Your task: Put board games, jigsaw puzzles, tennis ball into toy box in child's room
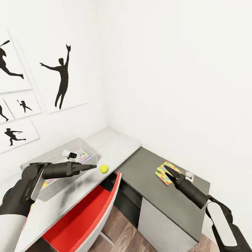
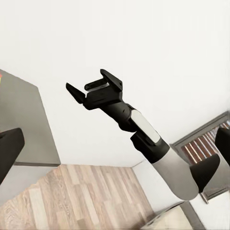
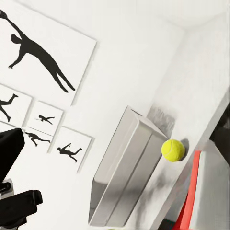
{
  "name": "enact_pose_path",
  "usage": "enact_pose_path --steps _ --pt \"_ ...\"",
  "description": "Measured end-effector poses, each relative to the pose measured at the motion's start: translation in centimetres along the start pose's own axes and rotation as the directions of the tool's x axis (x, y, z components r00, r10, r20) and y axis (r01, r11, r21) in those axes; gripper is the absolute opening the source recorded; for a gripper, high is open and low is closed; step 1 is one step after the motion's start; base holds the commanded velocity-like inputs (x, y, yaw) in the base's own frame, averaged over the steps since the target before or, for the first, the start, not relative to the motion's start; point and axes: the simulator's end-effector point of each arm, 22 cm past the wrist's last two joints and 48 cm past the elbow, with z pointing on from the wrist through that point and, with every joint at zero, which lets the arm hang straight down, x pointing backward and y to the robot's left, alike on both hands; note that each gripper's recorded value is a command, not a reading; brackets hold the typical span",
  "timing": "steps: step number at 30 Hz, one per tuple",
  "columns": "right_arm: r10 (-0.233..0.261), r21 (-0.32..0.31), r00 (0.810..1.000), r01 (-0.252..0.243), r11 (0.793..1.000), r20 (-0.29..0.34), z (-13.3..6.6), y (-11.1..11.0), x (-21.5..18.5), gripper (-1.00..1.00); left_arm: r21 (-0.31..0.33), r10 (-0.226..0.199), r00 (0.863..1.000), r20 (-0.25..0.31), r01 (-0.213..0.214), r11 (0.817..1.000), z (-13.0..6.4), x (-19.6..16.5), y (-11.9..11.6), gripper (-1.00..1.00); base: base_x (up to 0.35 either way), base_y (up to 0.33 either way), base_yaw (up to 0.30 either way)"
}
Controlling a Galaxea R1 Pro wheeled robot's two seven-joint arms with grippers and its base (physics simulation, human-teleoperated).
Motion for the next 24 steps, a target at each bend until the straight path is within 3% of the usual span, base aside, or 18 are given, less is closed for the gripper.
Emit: enact_pose_path --steps 13,24 --pt "0.000 -0.002 0.998 0.000 1.000 0.069 -1.7 -0.3 -2.7 1.00 0.001 0.003 1.000 -0.009 -0.003 1.000 0.3 0.1 -0.2 1.00 0.000 0.000 -0.278" --pt "0.023 0.020 0.994 -0.025 0.999 0.104 -3.7 -2.3 -4.3 1.00 0.000 0.009 1.000 -0.010 -0.009 1.000 0.3 0.0 -0.5 1.00 -0.027 0.000 -0.278"
